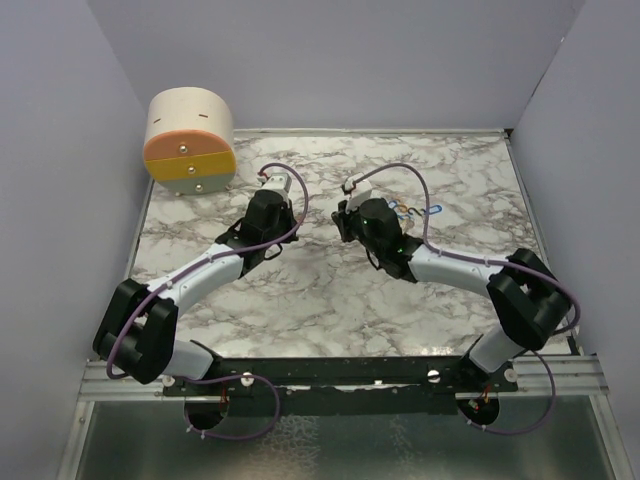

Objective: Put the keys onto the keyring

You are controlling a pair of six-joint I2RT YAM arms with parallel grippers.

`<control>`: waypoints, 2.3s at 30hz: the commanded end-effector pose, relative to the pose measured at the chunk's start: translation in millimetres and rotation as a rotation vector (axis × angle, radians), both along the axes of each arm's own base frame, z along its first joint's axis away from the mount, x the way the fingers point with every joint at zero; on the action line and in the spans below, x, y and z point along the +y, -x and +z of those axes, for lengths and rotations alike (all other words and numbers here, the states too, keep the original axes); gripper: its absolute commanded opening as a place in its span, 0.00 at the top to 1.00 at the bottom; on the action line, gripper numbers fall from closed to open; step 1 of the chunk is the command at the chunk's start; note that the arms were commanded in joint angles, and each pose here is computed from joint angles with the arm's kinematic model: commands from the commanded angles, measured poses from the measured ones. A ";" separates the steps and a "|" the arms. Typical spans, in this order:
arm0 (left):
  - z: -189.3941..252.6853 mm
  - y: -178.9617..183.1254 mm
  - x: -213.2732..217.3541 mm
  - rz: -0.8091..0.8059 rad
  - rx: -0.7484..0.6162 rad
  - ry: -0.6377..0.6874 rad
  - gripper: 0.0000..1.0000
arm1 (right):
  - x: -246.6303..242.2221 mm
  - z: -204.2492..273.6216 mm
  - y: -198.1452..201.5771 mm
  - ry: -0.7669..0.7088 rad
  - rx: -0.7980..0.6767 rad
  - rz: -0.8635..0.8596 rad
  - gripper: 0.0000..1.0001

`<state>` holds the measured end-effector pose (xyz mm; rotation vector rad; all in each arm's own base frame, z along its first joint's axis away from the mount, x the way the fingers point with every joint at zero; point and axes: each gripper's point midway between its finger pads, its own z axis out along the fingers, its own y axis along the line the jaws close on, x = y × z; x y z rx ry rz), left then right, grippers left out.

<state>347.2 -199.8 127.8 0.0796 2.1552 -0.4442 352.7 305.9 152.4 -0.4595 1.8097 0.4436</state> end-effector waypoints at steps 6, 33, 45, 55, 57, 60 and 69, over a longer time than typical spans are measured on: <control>13.5 -6.9 -5.0 -0.011 -0.041 0.007 1.00 | 16.8 -57.5 -12.1 0.144 0.185 0.020 0.99; 10.7 -8.0 0.1 0.008 -0.043 -0.017 1.00 | 17.5 -99.5 -22.5 0.160 0.343 -0.008 0.65; 7.8 -8.9 2.7 0.014 -0.044 -0.033 1.00 | 22.7 -116.5 -25.9 0.155 0.395 -0.022 0.59; 4.4 -10.1 3.7 0.018 -0.041 -0.044 1.00 | 23.2 -127.8 -30.7 0.150 0.409 -0.042 0.63; 4.4 -10.2 4.1 0.020 -0.041 -0.044 1.00 | 23.9 -130.5 -32.3 0.149 0.409 -0.043 0.68; 3.3 -9.8 4.3 0.019 -0.039 -0.047 1.00 | 24.4 -134.6 -33.4 0.150 0.414 -0.045 0.82; 2.2 -10.5 3.5 0.020 -0.036 -0.044 1.00 | 15.1 -119.3 -37.3 0.134 0.352 -0.085 0.99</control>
